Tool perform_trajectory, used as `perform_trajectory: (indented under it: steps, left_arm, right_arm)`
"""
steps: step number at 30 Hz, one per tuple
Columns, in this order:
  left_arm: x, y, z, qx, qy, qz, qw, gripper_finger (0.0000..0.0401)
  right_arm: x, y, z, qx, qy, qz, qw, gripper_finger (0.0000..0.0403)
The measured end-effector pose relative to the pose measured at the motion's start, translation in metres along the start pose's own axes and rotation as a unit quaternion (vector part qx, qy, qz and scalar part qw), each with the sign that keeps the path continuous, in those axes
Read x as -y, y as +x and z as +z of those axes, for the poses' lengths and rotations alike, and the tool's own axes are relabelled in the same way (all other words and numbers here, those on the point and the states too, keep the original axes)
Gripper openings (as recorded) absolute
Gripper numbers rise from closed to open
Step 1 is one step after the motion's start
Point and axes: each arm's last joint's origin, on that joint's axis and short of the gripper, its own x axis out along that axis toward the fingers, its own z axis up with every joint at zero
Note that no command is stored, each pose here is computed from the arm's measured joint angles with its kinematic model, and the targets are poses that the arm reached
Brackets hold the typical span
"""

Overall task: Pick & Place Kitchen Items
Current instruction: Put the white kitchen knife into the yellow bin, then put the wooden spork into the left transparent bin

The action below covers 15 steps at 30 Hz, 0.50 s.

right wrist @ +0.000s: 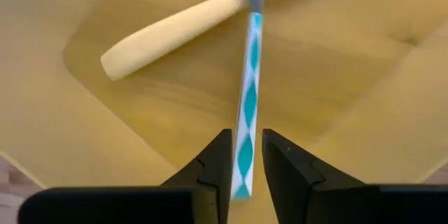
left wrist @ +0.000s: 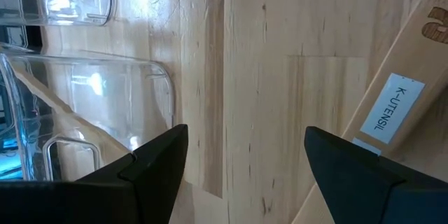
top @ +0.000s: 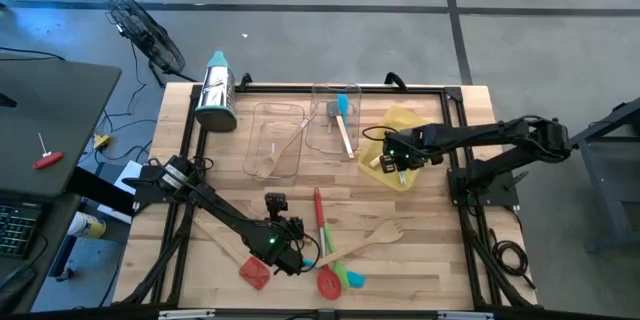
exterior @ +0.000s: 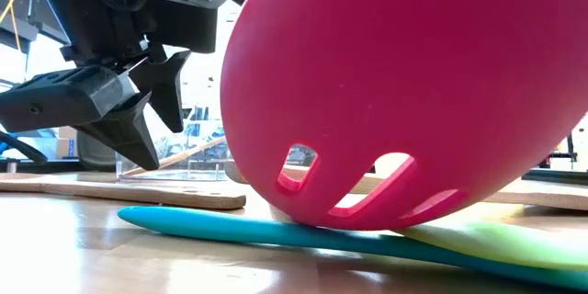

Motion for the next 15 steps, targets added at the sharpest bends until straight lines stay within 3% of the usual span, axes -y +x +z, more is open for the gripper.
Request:
perform_trajectory:
  steps: [9, 15]
  left_arm:
    - [0.000, 0.000, 0.001, 0.004, -0.004, -0.003, 1.000, 0.0283]
    - [0.001, 0.000, 0.003, 0.010, -0.004, -0.007, 1.000, 0.0283]
  right_arm:
    - [-0.004, -0.001, -0.003, 0.043, -0.028, -0.005, 0.999, 0.0139]
    - [-0.012, -0.002, 0.002, 0.109, -0.053, 0.017, 0.992, 0.0194]
